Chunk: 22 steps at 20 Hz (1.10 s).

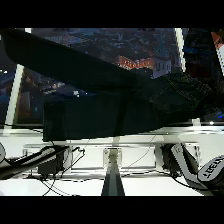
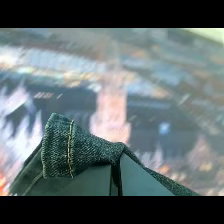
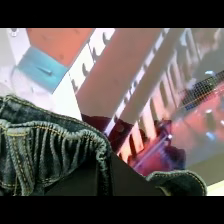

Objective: Fold the clothes and pants, and hang the long-sleeved shirts on hangers.

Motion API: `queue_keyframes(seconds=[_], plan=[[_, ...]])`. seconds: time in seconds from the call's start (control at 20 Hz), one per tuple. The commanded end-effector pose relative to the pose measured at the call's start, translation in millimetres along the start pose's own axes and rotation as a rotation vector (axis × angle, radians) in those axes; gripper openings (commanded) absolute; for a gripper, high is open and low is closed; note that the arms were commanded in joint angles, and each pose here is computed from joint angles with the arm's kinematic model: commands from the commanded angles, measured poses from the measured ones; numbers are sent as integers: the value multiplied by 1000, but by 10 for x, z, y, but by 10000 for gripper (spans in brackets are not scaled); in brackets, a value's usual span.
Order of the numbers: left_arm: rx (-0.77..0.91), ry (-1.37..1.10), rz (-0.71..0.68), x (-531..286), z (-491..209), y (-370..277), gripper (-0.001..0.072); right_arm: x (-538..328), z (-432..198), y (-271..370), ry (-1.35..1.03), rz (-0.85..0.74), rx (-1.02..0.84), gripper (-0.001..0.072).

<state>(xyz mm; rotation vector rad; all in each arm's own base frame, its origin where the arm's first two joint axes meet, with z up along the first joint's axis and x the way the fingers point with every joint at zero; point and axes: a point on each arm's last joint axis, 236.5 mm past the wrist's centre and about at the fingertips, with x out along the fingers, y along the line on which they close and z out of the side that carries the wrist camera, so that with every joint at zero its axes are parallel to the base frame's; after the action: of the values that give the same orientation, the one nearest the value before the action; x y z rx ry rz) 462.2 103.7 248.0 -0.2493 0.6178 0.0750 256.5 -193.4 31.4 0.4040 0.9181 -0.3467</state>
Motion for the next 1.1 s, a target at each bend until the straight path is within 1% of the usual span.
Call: queue_keyframes(seconds=[0.0,0.05,0.15,0.2,0.3,0.4,0.5,0.6,0.7,0.85,0.9,0.95,1.0,1.05], plan=[[41,226,131,42,-523,397,24,-4,6,-76,-3,-32,-2,32],[34,342,138,103,-788,459,25,-4,5,-75,-3,-32,-2,31],[6,526,109,284,-1226,478,24,-4,3,-73,-1,-31,-2,31],[-23,568,68,447,-1373,430,24,-4,0,-71,0,-30,-2,31],[-102,591,-67,784,-1520,172,24,-3,-15,-62,6,-26,-2,31],[-177,518,-179,1108,-1413,-56,25,-3,-20,-60,8,-25,-3,31],[-257,383,-242,1400,-1147,-173,24,-3,-19,-60,8,-25,-4,31],[-239,291,-294,1627,-1006,-271,25,-3,-19,-60,8,-25,-4,31],[-179,237,-333,1800,-968,-340,25,-3,-19,-60,8,-25,-4,32],[-95,193,-346,2016,-996,-394,24,-3,-19,-60,8,-25,-3,31],[-72,198,-349,2074,-1049,-409,34,-3,-22,-59,9,-25,-3,32],[-36,203,-354,2115,-1100,-414,201,-3,-27,-55,11,-23,-3,31],[-19,209,-355,2149,-1142,-399,566,-3,-31,-53,13,-22,-3,31],[-22,212,-351,2163,-1154,-374,704,-3,-36,-51,15,-21,-3,32]])
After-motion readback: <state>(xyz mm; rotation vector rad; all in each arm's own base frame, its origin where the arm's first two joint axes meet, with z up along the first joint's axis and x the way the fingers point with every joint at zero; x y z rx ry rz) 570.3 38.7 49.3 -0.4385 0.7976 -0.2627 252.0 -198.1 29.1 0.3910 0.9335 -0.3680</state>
